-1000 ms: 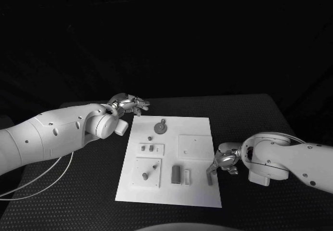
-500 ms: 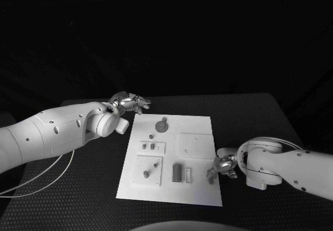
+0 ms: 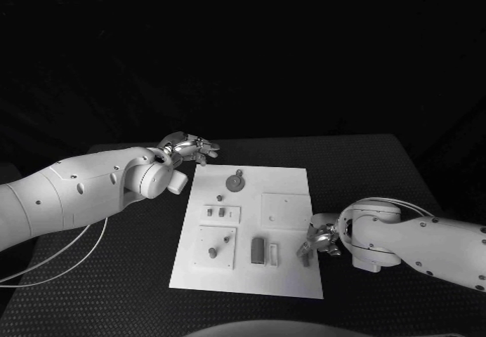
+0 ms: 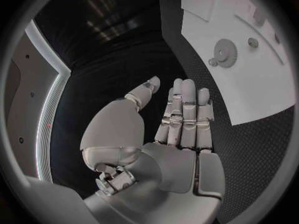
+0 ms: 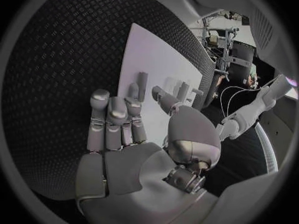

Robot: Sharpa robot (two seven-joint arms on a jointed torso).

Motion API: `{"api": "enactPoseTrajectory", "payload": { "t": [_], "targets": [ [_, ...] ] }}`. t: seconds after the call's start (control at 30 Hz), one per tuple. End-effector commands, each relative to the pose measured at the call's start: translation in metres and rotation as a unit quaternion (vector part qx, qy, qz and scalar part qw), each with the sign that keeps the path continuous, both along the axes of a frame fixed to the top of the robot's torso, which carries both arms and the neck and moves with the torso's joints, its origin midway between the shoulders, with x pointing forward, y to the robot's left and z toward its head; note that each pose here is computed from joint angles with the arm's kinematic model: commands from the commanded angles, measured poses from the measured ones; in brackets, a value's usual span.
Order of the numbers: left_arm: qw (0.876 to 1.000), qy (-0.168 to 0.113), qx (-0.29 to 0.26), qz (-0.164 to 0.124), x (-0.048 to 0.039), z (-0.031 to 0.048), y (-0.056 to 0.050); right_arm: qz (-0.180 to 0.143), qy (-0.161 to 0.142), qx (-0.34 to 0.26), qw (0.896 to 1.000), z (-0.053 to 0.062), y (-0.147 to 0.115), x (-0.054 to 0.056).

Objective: Assemble the parts on the task board

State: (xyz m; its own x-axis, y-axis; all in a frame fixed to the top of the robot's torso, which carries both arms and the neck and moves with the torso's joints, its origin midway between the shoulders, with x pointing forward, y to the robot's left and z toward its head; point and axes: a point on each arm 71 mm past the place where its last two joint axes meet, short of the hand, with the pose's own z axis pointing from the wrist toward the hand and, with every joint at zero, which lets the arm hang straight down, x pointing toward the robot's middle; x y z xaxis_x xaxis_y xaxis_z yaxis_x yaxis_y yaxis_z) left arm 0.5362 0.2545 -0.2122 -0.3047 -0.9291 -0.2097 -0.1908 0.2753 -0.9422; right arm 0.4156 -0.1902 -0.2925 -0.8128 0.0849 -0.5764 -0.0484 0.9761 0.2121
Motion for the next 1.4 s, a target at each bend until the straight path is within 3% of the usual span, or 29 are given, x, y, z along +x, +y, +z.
{"api": "enactPoseTrajectory", "payload": {
  "t": [0.03,0.3,0.77,1.03,1.4],
  "targets": [
    [1.0,-0.002,-0.003,-0.008,-0.0003,0.0011,-0.002,0.024,-0.002,-0.026,0.999,-0.01,0.001,-0.004],
    [1.0,0.0,-0.001,-0.004,-0.0011,0.0011,-0.001,0.056,-0.01,-0.045,0.997,-0.018,0.01,-0.01],
    [1.0,-0.001,0.003,-0.001,-0.0017,0.0012,0.0,0.082,-0.017,-0.046,0.995,-0.022,0.025,-0.018],
    [1.0,-0.002,0.004,0.001,-0.0019,0.0013,0.001,0.09,-0.02,-0.046,0.995,-0.022,0.029,-0.023],
    [1.0,-0.002,0.004,0.002,-0.0023,0.0015,0.002,0.122,-0.05,-0.059,0.989,-0.019,0.036,-0.026]
  ]
}}
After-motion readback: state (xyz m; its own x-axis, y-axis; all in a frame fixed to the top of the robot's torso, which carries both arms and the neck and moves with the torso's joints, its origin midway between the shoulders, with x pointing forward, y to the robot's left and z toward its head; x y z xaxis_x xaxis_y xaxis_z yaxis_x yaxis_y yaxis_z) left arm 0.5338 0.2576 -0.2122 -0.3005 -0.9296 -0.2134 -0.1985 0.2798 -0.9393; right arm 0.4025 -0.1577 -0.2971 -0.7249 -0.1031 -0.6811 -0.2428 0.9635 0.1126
